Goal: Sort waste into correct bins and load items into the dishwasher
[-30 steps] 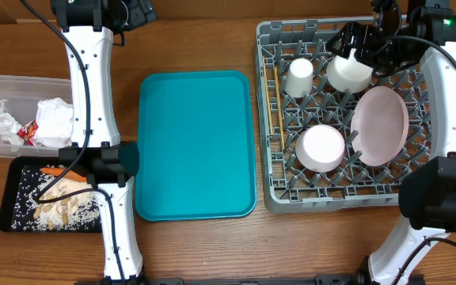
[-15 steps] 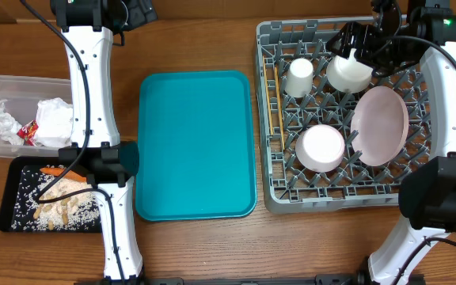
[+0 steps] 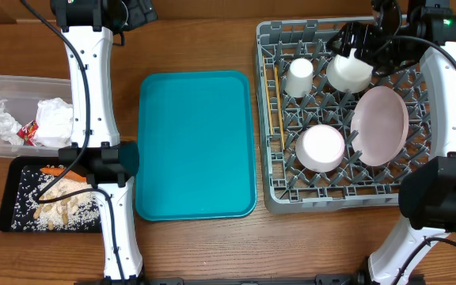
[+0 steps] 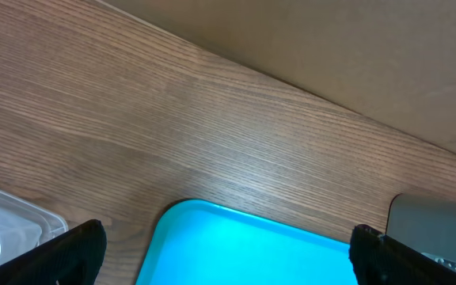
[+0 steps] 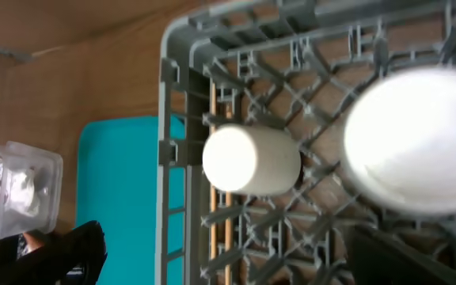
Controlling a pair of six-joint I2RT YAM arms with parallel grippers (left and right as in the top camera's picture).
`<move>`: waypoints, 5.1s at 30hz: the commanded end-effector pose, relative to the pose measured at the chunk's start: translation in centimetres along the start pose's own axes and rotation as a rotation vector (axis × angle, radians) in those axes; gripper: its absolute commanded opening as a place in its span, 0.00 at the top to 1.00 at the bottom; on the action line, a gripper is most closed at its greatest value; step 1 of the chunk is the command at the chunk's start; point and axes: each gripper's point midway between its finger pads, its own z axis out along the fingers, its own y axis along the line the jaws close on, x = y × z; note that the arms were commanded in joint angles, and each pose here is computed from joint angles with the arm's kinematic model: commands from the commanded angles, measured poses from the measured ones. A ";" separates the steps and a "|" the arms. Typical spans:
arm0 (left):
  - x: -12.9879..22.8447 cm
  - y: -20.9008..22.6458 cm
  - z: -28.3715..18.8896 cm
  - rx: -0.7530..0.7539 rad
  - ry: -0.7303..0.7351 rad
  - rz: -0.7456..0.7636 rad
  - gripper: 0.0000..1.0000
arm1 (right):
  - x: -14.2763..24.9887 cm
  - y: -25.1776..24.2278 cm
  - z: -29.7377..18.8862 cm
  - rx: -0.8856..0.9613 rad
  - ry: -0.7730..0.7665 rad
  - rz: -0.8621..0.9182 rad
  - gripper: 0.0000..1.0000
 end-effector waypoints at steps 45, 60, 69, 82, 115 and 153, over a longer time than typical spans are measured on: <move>-0.1 -0.1 -0.5 -0.003 -0.010 0.021 0.00 | 22.2 5.9 -15.8 0.122 -1.216 -0.888 0.00; -0.1 -0.1 -0.5 -0.003 -0.011 0.021 0.00 | 23.4 1.8 -9.9 0.156 -1.050 -0.772 0.00; -0.1 -0.1 -0.5 -0.003 -0.010 0.021 0.00 | 24.3 -0.4 -7.8 0.222 -0.943 -0.696 0.00; -0.1 -0.1 -0.5 -0.003 -0.010 0.021 0.00 | 24.1 -0.8 -7.9 0.245 -0.947 -0.683 0.00; 1.2 -0.1 -1.0 -0.027 0.033 0.068 0.00 | 24.1 -0.8 -7.9 0.245 -0.947 -0.683 0.00; 21.0 9.1 -11.6 0.103 -0.277 0.061 0.00 | 24.1 -0.8 -7.9 0.245 -0.947 -0.683 0.00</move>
